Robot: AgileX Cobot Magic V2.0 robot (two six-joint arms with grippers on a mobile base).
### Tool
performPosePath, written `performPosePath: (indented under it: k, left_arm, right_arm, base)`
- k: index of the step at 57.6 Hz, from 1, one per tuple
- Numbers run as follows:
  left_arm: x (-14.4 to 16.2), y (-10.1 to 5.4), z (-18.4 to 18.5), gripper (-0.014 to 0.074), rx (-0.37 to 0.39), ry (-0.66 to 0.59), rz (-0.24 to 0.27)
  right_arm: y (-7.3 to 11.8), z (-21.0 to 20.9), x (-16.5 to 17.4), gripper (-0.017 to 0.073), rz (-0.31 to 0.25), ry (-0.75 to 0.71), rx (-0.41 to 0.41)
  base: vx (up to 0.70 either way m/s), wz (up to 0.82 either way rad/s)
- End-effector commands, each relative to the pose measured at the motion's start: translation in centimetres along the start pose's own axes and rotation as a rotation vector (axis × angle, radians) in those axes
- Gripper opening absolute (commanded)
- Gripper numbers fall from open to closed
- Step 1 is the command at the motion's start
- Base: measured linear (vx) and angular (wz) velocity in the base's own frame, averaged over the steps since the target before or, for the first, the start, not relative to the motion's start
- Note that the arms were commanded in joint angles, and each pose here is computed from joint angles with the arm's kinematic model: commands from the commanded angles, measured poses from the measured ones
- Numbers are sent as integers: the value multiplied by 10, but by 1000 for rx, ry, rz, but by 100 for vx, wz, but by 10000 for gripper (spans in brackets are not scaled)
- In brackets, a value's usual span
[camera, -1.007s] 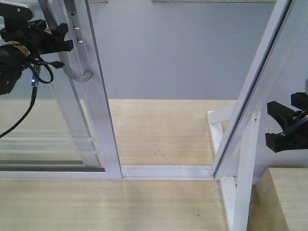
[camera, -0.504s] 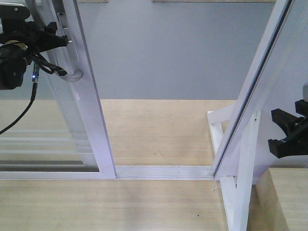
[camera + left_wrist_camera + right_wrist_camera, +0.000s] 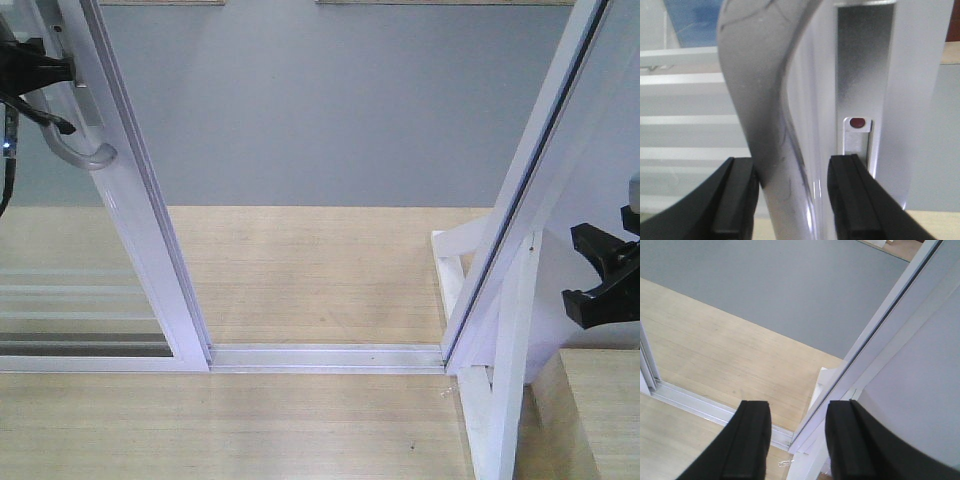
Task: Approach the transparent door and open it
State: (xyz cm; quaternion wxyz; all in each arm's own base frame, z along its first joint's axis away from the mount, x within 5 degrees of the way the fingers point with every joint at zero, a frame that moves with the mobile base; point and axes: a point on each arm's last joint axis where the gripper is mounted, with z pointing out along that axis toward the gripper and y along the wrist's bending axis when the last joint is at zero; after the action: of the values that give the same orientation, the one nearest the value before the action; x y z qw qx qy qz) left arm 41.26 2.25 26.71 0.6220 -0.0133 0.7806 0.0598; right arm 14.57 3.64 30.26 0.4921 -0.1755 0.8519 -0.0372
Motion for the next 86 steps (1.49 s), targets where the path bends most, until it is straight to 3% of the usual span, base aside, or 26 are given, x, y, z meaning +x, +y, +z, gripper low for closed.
performPosePath:
  k: [1,9,13,23,40,63,77,86]
  left_arm:
    - [-42,-4,-25,423,20,-111,17]
    - [-40,-23,-60,423,109,-32,67]
    - [-38,-31,-85,423,138,-44,68]
    - [-37,-41,-153,423,208,-111,75]
    - [-49,-26,-227,422,220,-256,60]
    - [-53,-22,-239,406,212,-302,52]
    - [-14,-16,-272,286,248,-296,1]
    - [16,-6,-312,140,253,-347,-32]
  right_arm:
    - [-4,-6,-15,347,-21,-99,14]
    - [-3,-6,-16,347,-1,-117,9]
    - [-3,-6,-18,347,29,-136,3]
    - [-3,-6,-18,347,20,-141,5]
    - [-3,-6,-18,347,19,-140,5]
    - [-3,-6,-19,347,17,-143,5]
    - [-3,-6,-19,347,16,-143,5]
    - [-3,-6,-19,347,16,-143,5]
  base:
    - [0,0]
    - [0,0]
    - [0,0]
    - [0,0]
    - [0,0]
    - [0,0]
    - [0,0]
    - [0,0]
